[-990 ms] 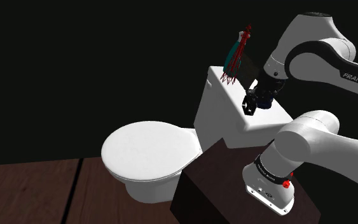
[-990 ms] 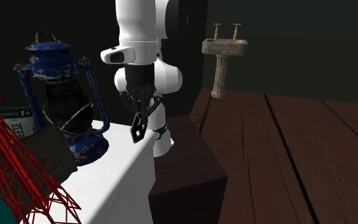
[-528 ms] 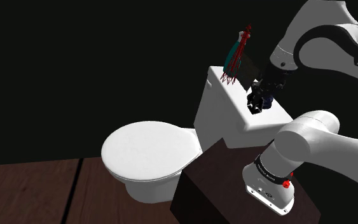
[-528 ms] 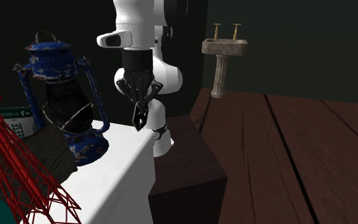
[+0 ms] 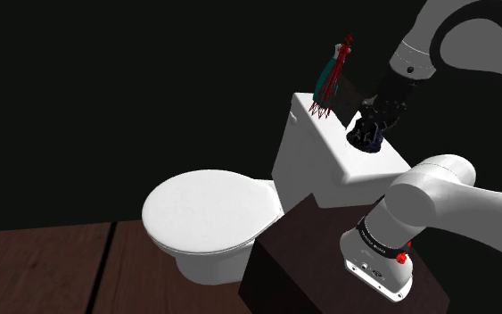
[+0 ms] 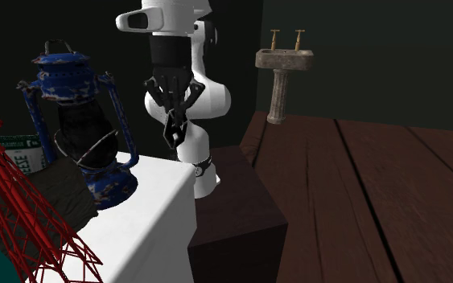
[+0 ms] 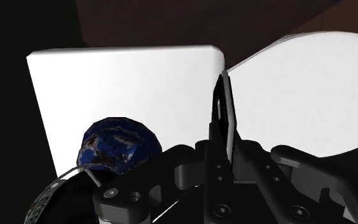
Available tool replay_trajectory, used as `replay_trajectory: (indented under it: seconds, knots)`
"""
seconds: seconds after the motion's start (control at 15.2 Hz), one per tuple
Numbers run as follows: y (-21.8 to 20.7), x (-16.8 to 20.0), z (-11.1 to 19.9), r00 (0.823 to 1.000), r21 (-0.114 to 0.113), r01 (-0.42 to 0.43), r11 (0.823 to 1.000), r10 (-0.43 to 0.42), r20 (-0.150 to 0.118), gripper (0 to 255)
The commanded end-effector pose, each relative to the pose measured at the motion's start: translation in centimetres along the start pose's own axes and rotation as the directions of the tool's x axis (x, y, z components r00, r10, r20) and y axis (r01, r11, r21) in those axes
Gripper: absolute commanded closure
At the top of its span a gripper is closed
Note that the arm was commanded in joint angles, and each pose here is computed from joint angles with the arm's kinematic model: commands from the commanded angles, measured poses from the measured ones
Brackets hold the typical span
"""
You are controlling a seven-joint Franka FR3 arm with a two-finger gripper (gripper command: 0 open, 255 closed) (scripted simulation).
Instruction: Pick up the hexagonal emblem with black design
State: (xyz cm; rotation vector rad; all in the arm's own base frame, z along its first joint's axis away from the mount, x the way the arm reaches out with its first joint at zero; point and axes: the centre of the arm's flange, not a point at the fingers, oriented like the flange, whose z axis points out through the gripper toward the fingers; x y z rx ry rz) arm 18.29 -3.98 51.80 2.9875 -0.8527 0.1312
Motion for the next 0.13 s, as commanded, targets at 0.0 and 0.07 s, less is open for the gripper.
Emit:
replay_trajectory:
  seconds: [0.0,0.07]
  knots:
    - [-0.21,0.21,-0.33,1.0,-0.011,0.001,1.0,-0.001,0.011,255]
    - [-0.21,0.21,-0.33,1.0,-0.011,0.001,1.0,-0.001,0.011,255]
